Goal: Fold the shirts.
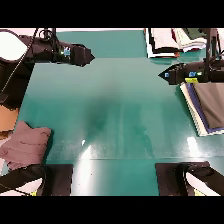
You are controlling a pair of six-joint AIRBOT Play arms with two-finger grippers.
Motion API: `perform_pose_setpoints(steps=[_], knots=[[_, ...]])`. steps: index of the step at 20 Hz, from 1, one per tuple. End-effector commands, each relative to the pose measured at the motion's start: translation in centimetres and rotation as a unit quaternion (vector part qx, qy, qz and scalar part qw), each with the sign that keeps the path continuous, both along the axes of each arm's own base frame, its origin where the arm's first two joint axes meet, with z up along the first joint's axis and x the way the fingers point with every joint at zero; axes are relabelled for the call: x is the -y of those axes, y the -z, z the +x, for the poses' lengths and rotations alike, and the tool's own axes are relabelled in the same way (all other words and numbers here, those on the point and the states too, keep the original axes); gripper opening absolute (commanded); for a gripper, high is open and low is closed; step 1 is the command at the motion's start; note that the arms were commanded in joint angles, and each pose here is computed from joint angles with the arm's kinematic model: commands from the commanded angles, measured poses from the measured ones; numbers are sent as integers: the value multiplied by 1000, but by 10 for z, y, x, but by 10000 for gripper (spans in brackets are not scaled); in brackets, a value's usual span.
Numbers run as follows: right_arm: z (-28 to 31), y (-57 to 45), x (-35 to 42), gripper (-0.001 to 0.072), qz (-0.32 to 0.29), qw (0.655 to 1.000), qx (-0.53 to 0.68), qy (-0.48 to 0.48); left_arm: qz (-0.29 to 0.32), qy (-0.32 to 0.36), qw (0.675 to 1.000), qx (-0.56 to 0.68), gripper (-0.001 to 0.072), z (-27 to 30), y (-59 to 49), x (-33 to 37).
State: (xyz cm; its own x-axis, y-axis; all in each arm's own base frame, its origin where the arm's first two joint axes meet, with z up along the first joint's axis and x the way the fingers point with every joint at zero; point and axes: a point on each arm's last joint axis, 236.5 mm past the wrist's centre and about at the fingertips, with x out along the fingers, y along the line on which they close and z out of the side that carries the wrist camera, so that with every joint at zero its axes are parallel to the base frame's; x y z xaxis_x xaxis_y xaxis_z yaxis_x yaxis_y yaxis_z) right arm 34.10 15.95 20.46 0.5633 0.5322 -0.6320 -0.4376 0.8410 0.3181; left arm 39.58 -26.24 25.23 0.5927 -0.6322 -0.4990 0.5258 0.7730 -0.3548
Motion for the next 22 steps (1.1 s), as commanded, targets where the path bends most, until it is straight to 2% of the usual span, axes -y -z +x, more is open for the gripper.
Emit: perform_pose_setpoints(steps=[1,11,14,18,22], knots=[[-1,0,-1,21,0,1000,-1,-1,0,-1,1000,0,28,0,0,0],[-1,1,-1,21,0,1000,-2,-2,-1,-1,1000,0,28,1,0,0],[-3,2,-1,21,-2,1000,-7,-5,-24,-21,999,31,28,12,-18,-2],[-9,6,-2,21,-6,1000,-19,-11,46,-59,997,-25,27,-14,-1,-76],[-9,7,-2,21,-6,1000,-19,-12,119,-140,978,-103,28,-73,62,-168]])
